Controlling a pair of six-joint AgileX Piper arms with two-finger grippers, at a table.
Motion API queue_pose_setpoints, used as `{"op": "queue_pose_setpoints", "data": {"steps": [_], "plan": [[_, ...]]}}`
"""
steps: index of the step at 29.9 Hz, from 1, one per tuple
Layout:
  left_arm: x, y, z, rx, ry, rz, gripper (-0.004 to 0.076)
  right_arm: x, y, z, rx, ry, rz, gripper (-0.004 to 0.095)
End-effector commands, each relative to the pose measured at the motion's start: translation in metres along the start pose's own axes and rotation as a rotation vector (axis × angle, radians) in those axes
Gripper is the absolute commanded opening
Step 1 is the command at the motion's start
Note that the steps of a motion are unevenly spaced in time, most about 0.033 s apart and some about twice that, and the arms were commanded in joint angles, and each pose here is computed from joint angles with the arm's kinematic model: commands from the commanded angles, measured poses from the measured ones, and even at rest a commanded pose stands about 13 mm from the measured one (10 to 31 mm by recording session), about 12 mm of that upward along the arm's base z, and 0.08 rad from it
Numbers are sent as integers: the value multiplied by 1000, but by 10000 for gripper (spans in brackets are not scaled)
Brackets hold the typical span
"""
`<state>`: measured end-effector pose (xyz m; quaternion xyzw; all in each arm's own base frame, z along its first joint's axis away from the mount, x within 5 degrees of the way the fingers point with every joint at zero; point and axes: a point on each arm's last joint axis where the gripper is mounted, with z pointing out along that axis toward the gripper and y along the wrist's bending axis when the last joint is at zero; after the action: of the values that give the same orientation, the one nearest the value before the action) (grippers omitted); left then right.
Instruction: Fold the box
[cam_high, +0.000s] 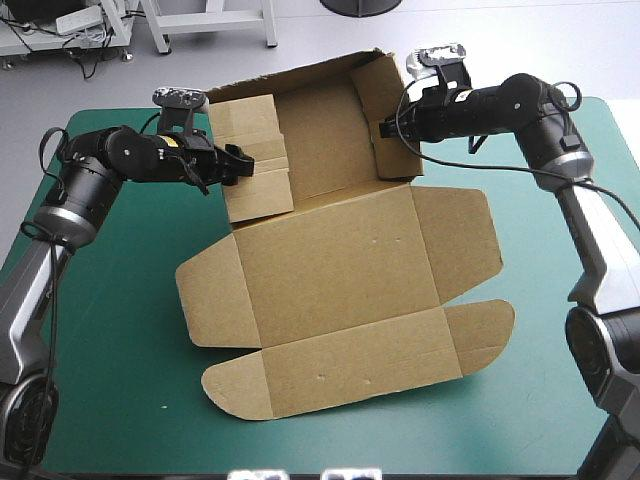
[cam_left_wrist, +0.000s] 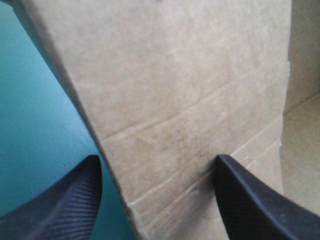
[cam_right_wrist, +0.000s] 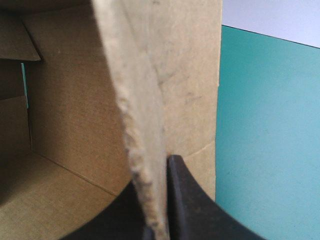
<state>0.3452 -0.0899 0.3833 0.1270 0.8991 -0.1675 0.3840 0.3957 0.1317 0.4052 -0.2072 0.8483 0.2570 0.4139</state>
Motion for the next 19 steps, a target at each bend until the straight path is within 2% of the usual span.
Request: {"op": "queue_pose_setpoints", "data": {"steps": [1, 5, 12, 16, 18, 19], "plan": [[-18, -6, -31, -48, -165, 9, 465, -20, 32, -30, -133, -118, 38, -18], [-18, -2, -33, -95, -164, 10, 465, -21, 35, -31, -166, -122, 41, -20], [-18, -1, -32, -99, -168, -23, 465, -24, 47, -34, -298, -151, 49, -20], [-18, -1, -32, -95, -171, -43, 461, -22, 48, -34, -309, -138, 38, -20], [-18, -2, -32, -93, -169, -45, 437, -22, 47, -34, -300, -132, 31, -20], [-17, -2, -32, -91, -161, -46, 389, -21, 46, -34, -290, -127, 25, -20]]}}
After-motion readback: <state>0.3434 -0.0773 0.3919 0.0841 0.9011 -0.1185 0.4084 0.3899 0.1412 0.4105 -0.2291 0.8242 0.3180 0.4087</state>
